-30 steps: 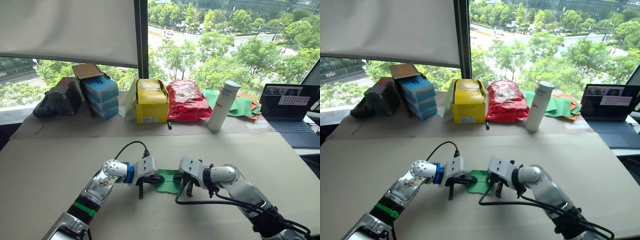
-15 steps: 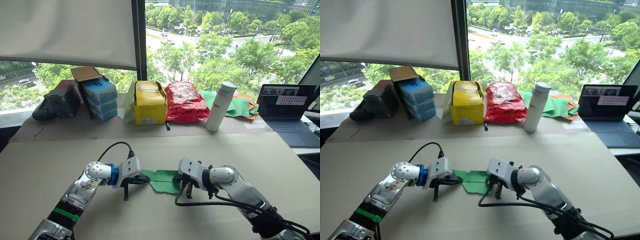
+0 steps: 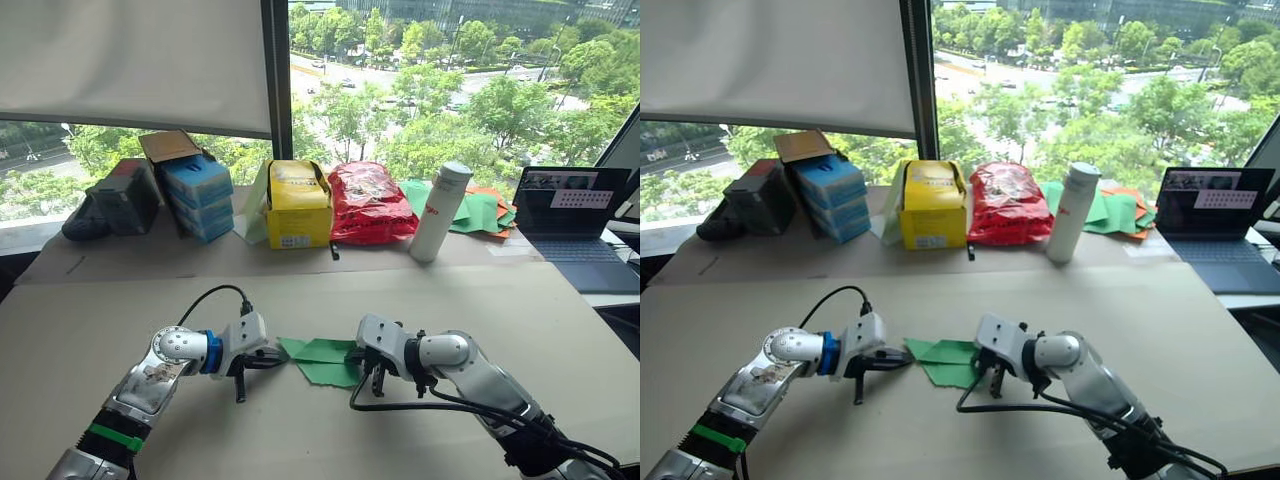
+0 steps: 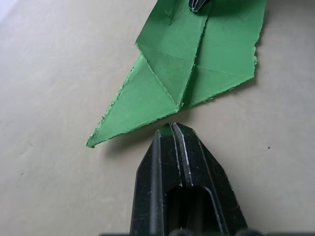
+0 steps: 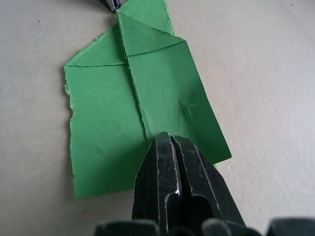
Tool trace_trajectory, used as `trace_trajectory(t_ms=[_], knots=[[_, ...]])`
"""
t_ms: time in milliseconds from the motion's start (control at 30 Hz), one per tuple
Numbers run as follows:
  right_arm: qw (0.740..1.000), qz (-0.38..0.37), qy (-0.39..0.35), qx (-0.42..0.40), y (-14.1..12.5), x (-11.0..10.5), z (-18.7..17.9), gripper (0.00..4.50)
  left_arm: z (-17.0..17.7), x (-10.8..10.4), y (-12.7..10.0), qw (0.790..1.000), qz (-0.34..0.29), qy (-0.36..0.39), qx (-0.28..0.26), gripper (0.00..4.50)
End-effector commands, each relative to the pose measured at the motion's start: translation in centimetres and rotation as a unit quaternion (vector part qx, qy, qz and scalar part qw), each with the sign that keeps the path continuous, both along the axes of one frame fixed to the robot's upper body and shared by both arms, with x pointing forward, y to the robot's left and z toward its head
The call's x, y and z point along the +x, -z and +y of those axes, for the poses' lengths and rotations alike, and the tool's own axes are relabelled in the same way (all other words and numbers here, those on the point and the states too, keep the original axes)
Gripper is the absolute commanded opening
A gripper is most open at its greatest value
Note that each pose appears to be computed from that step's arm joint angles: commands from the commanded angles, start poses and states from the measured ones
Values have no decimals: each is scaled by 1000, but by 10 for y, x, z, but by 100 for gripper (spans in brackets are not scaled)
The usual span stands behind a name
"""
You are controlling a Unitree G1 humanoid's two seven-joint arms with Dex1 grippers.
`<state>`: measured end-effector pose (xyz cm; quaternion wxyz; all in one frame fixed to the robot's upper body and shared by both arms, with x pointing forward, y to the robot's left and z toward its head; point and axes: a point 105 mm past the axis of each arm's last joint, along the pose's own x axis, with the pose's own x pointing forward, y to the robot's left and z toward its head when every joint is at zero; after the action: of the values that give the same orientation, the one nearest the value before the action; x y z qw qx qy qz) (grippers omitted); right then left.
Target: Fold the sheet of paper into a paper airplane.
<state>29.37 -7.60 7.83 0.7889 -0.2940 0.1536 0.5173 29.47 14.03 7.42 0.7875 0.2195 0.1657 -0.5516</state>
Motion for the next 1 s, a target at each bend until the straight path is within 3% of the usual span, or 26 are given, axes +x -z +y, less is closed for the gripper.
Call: trace_trajectory(t_ms=[33,133,300,333,567,933,1000], knots=[[999,-3,-9,38,-12,-6,9,3,1,1,-39,998,-20,-22,-58,0],[997,-19,-19,77,-36,-11,15,3,-1,-11,-59,994,-5,-16,-106,0],[993,-55,-24,105,-71,-15,15,3,2,-27,-67,988,25,-31,-152,0],[992,-54,-20,113,-78,-15,13,59,3,-29,-67,987,28,-35,-154,0],[995,-34,-3,96,-72,1,1,293,-4,-31,-72,982,38,-35,-181,0],[997,15,-51,54,-45,14,-10,293,-8,-34,-64,986,39,-31,-160,0],[997,17,-56,54,-45,14,-9,242,-6,-36,-63,986,38,-33,-157,0]])
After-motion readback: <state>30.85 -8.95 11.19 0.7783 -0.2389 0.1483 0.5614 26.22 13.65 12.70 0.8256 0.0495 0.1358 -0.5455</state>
